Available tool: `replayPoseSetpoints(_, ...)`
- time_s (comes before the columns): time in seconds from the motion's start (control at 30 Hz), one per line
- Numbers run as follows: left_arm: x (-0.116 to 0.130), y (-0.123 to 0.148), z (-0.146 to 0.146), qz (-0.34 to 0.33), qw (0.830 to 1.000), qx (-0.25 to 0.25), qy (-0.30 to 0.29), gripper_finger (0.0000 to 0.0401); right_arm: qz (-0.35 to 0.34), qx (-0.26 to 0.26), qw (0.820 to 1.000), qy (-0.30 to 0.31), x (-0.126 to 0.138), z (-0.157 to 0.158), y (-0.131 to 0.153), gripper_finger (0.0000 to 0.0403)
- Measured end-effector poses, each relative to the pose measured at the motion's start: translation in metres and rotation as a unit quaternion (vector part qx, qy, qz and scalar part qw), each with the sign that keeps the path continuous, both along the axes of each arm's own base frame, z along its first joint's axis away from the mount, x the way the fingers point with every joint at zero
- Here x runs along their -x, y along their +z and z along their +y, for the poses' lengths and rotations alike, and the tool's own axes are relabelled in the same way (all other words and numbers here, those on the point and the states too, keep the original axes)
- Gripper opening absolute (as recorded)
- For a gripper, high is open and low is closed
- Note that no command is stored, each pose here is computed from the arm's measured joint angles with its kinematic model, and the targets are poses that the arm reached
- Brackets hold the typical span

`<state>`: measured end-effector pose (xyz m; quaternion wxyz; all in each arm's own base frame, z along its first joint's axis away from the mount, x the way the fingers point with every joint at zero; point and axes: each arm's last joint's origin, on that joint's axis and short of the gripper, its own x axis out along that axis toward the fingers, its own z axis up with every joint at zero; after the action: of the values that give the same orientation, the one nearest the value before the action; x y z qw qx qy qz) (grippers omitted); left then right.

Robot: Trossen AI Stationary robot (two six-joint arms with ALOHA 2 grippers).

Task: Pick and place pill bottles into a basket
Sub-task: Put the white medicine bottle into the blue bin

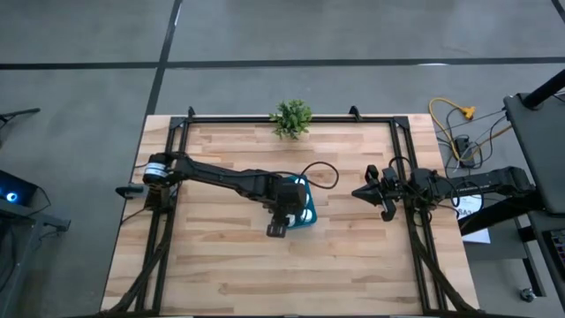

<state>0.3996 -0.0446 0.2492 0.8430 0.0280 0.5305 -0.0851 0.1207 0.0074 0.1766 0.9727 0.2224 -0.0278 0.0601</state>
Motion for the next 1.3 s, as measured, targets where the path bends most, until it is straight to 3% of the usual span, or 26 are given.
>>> replayPoseSetpoints(0.33, -0.001, -0.003, 0.002, -0.005, 1.0, 0.002, 0.002, 0.0145, 0.0, 0.0, 1.0, -0.001, 0.0, 0.0, 0.0, 0.0008)
replayPoseSetpoints(0.67, -0.009, -0.027, 0.0, 0.024, 1.0, 0.012, 0.0, 0.0145, 0.0, -0.001, 1.0, -0.003, 0.0, 0.0, 0.0, 0.0008)
replayPoseSetpoints(1.3, -0.012, -0.027, 0.004, 0.015, 1.0, 0.011, 0.002, 0.0145, 0.0, 0.001, 1.0, -0.004, 0.0, 0.0, 0.0, 0.0008)
